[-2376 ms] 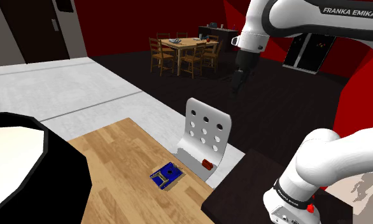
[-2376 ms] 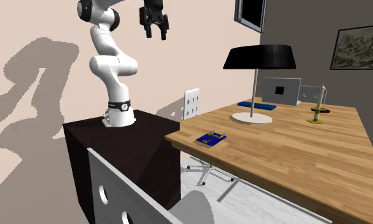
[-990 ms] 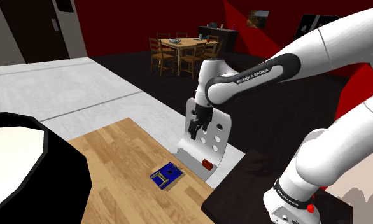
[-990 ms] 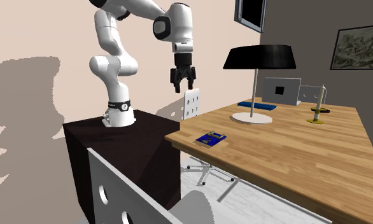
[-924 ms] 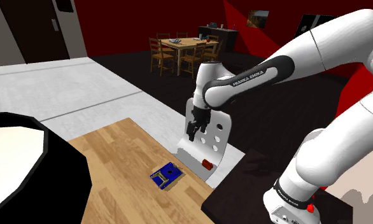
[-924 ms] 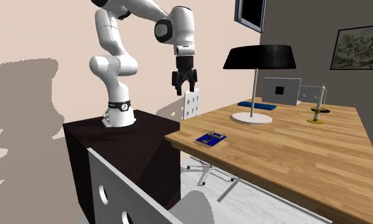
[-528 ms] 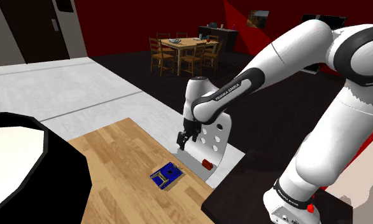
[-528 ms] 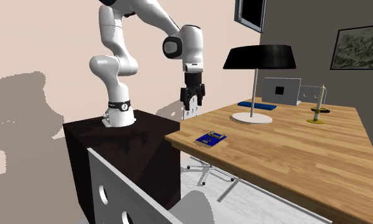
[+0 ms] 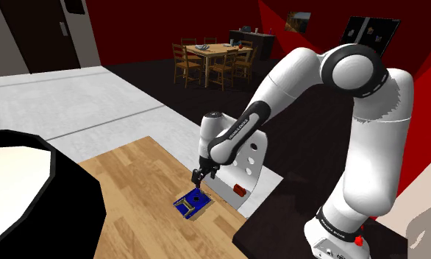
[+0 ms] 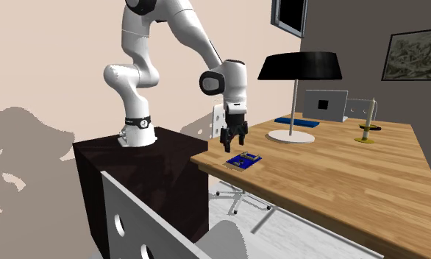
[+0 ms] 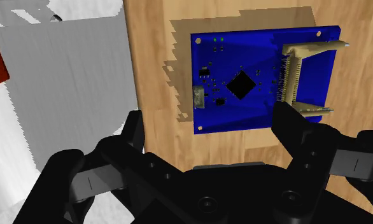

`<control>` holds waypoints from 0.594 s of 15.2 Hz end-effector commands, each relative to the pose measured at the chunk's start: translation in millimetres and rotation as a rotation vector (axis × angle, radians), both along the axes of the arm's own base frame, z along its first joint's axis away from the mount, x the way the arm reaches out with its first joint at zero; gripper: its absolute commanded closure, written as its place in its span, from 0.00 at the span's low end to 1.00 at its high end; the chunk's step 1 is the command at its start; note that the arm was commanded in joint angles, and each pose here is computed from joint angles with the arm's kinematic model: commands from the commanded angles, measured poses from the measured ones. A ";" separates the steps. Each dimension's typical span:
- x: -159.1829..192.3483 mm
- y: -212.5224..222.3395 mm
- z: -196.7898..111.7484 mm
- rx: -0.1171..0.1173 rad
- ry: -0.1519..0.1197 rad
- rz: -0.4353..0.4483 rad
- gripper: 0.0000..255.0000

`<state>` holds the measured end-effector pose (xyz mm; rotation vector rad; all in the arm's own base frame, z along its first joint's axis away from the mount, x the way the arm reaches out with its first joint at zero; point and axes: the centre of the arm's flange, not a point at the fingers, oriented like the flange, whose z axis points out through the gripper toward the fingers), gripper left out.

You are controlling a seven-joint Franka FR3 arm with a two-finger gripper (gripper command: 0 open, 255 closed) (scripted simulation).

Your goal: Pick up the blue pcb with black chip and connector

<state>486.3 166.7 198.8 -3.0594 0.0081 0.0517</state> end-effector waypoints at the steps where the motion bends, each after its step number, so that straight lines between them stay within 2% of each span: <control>1: 10.5 4.8 -19.3 0.001 0.003 -0.013 0.00; 9: 10.5 4.8 -59.3 0.001 0.003 -0.013 0.00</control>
